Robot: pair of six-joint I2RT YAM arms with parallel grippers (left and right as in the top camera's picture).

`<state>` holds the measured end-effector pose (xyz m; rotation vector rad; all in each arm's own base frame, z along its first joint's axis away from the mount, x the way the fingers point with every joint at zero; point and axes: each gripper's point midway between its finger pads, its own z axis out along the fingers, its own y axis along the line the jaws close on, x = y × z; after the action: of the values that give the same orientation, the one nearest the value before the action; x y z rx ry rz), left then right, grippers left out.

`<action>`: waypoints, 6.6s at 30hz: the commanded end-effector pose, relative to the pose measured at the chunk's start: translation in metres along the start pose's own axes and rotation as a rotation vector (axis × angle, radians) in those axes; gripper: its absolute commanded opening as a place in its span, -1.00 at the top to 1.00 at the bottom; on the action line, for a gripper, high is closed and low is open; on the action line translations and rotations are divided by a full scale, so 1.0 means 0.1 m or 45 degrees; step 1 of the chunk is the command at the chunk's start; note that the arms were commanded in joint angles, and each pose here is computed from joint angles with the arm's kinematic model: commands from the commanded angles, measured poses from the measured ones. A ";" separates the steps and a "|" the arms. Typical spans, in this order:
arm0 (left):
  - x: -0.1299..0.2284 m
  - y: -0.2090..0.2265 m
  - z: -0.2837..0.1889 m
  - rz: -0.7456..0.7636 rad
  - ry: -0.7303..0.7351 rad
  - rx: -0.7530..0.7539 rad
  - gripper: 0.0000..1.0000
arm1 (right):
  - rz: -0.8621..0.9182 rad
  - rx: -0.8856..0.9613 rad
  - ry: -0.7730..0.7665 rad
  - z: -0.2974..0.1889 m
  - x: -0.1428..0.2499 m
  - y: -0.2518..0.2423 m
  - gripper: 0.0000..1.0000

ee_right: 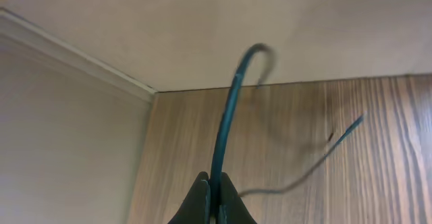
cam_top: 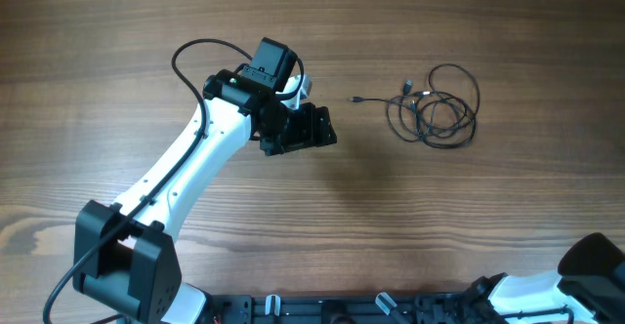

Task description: Untangle cables

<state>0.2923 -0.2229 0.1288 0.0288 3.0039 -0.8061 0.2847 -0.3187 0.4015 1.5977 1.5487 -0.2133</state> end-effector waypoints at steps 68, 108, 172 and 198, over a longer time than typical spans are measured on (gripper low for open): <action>-0.12 0.63 -0.15 -0.113 -0.143 -0.443 -0.60 | -1.568 -0.349 1.334 0.22 4.49 -0.06 -0.71; -0.13 1.01 -0.33 -0.276 -0.171 -0.595 -0.69 | -1.577 -1.078 1.951 -1.12 6.10 -0.46 0.91; -0.24 0.64 0.66 -0.226 -0.246 -0.004 -0.54 | -1.843 -0.512 1.599 -0.81 6.13 -0.83 0.91; -0.25 0.83 1.03 -0.281 -0.180 -0.033 0.02 | -1.843 -0.512 1.599 -0.81 6.13 -0.83 0.91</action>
<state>0.3285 -0.2038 0.0112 -0.3433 2.8777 -0.7605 0.3066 0.1712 0.0166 -0.1992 3.1501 0.4536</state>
